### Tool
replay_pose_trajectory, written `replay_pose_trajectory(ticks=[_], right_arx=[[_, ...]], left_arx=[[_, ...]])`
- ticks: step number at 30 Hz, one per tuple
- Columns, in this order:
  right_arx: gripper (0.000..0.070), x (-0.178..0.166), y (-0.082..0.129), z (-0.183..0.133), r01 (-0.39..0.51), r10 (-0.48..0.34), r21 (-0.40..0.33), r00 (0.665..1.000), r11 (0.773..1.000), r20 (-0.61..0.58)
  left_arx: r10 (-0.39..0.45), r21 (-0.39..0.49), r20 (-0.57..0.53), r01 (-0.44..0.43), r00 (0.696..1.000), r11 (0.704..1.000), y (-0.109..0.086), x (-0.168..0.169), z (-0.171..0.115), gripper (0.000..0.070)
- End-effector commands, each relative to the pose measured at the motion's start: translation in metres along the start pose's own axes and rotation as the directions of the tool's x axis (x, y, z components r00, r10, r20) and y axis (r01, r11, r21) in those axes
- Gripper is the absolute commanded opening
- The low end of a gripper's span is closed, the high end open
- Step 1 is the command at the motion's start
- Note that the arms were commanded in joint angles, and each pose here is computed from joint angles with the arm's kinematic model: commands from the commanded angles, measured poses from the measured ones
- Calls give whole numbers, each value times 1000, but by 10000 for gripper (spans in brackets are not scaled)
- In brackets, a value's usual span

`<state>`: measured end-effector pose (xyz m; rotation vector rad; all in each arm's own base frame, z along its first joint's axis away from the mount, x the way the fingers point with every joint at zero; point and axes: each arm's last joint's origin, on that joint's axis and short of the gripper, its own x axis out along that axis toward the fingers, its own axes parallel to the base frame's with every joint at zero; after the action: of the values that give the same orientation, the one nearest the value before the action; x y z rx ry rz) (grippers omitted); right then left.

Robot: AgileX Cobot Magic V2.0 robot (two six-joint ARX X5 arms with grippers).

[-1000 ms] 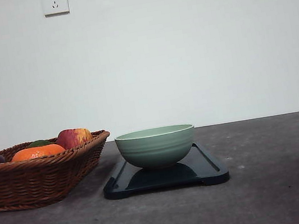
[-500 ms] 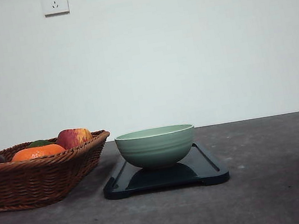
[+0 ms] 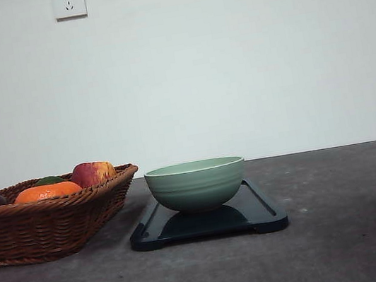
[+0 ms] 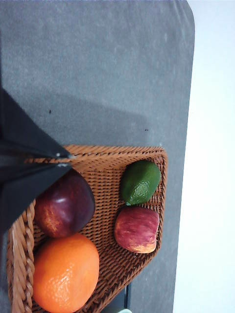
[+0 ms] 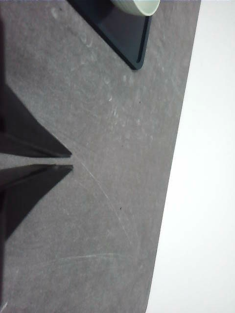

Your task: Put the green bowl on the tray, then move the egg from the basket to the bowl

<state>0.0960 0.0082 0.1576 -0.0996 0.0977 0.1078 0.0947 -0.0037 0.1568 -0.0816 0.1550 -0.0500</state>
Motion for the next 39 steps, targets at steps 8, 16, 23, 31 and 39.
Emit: replay_pose_trajectory(ticks=[8,16,23,31,39], right_arx=[[17,0,0,0,2,-2,11,1000,1000,7],[17,0,0,0,2,-2,11,1000,1000,7],[17,0,0,0,2,-2,11,1000,1000,7],[17,0,0,0,2,-2,11,1000,1000,7],[17,0,0,0,2,-2,11,1000,1000,7]], left_arx=[[2,-5,-24,-2,1000,1000,1,2,-7,0],[2,-5,-24,-2,1000,1000,1,2,-7,0],[2,-5,-24,-2,1000,1000,1,2,-7,0],[2,-5,-24,-2,1000,1000,1,2,-7,0],[2,-5,-24,-2,1000,1000,1,2,-7,0]])
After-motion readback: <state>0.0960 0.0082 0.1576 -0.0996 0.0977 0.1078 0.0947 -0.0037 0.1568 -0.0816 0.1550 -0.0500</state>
